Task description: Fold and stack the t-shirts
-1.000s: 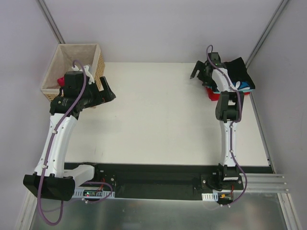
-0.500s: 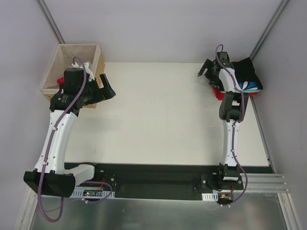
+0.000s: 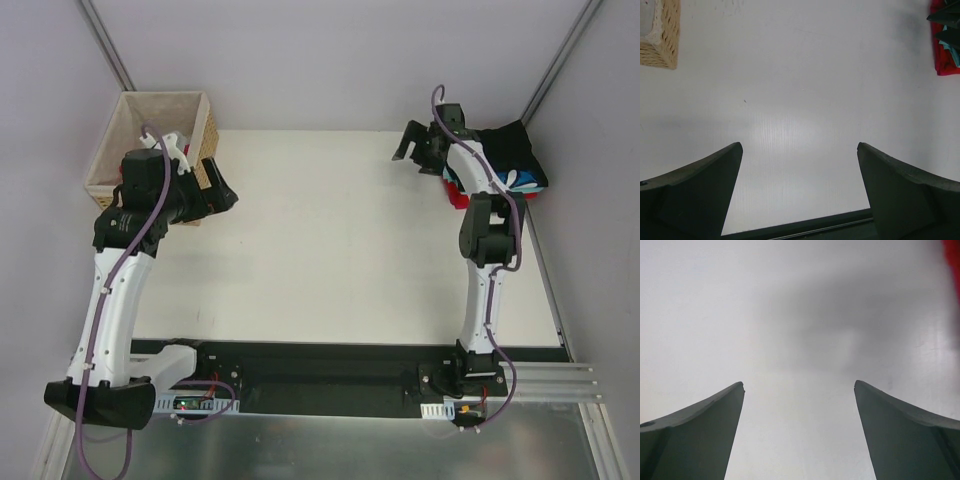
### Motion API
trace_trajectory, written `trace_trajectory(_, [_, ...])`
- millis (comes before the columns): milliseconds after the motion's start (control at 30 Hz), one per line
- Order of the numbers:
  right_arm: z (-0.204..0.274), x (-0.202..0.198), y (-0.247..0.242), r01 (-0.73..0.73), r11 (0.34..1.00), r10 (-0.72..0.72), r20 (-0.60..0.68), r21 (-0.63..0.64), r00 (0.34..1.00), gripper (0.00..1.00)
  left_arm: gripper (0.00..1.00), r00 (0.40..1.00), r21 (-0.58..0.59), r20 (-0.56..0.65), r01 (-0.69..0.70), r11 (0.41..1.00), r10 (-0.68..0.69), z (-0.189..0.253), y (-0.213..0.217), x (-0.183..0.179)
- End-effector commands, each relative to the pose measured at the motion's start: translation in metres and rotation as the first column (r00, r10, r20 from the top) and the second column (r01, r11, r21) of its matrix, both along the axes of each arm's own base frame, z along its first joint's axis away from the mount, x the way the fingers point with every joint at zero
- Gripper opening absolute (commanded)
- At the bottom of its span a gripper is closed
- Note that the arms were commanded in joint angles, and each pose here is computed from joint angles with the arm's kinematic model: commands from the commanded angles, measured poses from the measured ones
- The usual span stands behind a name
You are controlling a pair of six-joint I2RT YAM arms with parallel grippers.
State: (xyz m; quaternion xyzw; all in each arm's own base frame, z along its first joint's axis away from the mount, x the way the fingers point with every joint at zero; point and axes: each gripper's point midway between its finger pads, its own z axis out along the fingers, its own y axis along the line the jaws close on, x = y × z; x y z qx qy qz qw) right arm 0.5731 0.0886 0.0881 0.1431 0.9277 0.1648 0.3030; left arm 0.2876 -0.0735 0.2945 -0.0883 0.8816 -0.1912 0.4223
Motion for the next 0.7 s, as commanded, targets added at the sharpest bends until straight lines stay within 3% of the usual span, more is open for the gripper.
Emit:
trace_trajectory(0, [0.122,-0.03,0.039,-0.143,0.989,0.148,0.209,-0.037,0.967,0.96,0.99,0.999,-0.036,0.047,0.025,0.999,-0.023,0.012,-0.007,-0.02])
trace_trajectory(133, [0.151,-0.081,0.021,-0.126,0.98,0.159,0.231,-0.152,0.96,0.96,0.99,0.997,-0.062,0.063,0.037,0.997,-0.033,0.016,-0.01,-0.03])
trace_trajectory(167, [0.126,-0.096,0.011,-0.097,0.977,0.13,0.171,-0.187,0.977,0.96,0.99,0.997,-0.072,0.064,0.04,0.997,-0.035,0.016,-0.012,-0.032])
trace_trajectory(300, [0.126,-0.135,-0.025,-0.035,0.942,0.101,0.18,-0.335,0.979,0.96,0.99,0.997,-0.096,0.052,0.054,0.994,-0.049,0.007,-0.016,-0.037])
trace_trajectory(467, [0.128,-0.16,-0.042,0.02,0.933,0.047,0.177,-0.359,0.983,0.96,0.99,0.997,-0.1,0.044,0.069,0.993,-0.064,-0.001,-0.018,-0.042])
trace_trajectory(667, [0.086,-0.179,-0.071,0.082,0.94,-0.053,0.095,-0.33,0.994,0.96,0.99,0.997,-0.107,0.03,0.079,0.991,-0.076,-0.01,-0.02,-0.046])
